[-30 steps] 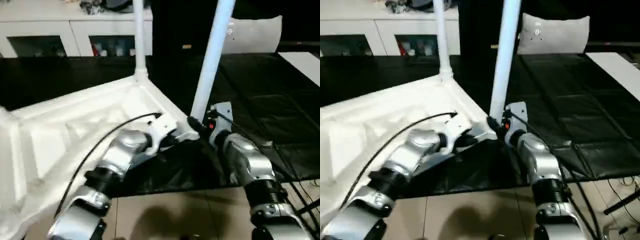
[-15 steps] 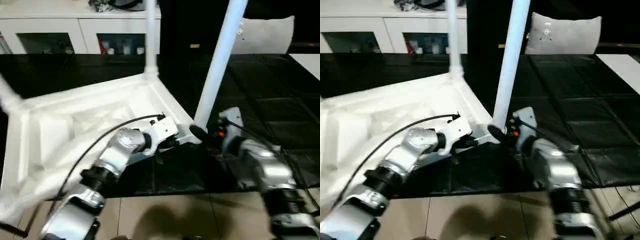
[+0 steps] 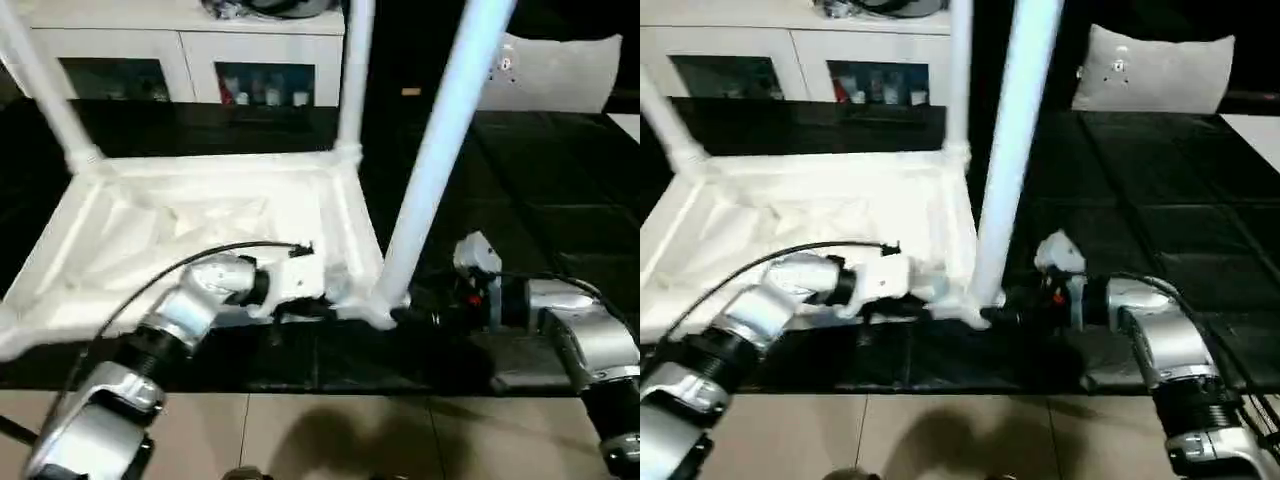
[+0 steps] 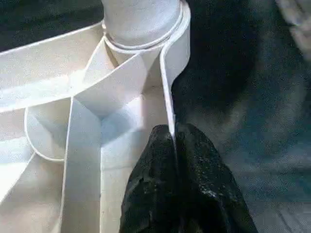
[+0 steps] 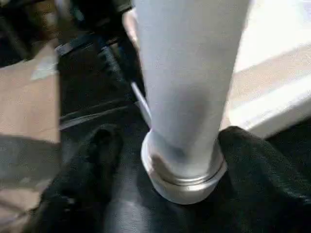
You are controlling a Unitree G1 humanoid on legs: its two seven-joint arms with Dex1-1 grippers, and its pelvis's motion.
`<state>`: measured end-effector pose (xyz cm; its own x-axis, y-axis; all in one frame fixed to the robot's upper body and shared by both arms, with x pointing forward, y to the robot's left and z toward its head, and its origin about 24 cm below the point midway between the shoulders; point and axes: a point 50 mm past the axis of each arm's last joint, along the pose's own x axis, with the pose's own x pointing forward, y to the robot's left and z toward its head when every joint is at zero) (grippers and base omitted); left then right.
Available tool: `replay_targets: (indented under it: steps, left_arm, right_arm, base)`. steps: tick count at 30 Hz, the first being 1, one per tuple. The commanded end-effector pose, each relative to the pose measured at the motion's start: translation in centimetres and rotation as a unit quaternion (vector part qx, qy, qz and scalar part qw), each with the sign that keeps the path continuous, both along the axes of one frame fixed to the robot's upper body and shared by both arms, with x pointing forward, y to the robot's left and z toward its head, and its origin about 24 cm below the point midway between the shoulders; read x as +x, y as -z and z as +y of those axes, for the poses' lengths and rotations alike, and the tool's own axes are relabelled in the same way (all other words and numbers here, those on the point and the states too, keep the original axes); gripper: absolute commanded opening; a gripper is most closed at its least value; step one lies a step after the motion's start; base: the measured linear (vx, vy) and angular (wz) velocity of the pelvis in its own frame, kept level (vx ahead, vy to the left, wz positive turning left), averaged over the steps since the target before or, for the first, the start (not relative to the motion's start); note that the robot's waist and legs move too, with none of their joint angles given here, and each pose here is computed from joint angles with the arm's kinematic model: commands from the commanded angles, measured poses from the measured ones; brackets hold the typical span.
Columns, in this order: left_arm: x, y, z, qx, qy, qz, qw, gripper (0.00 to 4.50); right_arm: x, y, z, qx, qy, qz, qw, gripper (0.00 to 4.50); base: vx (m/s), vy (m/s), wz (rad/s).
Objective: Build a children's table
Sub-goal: Rotate leg to tighten
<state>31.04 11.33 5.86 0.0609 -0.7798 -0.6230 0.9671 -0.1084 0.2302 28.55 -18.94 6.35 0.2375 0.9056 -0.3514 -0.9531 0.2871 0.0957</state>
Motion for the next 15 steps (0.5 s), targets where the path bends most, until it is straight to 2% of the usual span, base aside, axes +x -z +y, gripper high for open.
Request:
replay_targets:
  steps: [1,7,8,11,15]
  left_arm:
    - [-1.5,1.7,-0.1,0.065,0.079,0.037,0.994,0.00]
    - [-1.6,1.3,-0.1,0.066,0.111,0.044,0.991,0.00]
    - [-1.6,1.3,-0.2,0.066,0.111,0.044,0.991,0.00]
    - [-1.6,1.2,-0.2,0.066,0.117,0.044,0.990,0.00]
    - [-1.6,1.3,-0.2,0.061,0.120,0.049,0.990,0.00]
  right_arm:
    - [-0.2,-0.4,0.2,0.001,-0.037,-0.001,0.999,3.14]
    - [-0.9,-0.4,1.0,0.015,-0.101,0.029,0.994,2.86]
    - [-0.9,-0.4,1.0,0.015,-0.101,0.029,0.994,2.61]
    - [-1.1,-0.1,1.1,0.014,-0.114,0.035,0.993,2.49]
    - [-1.2,0.2,1.3,0.023,-0.122,0.043,0.991,2.06]
  base:
    - [0.000,0.000,0.00]
    - [0.000,0.000,0.00]
    - [0.000,0.000,0.00]
    - [0.000,0.000,0.00]
    - [0.000,0.000,0.00]
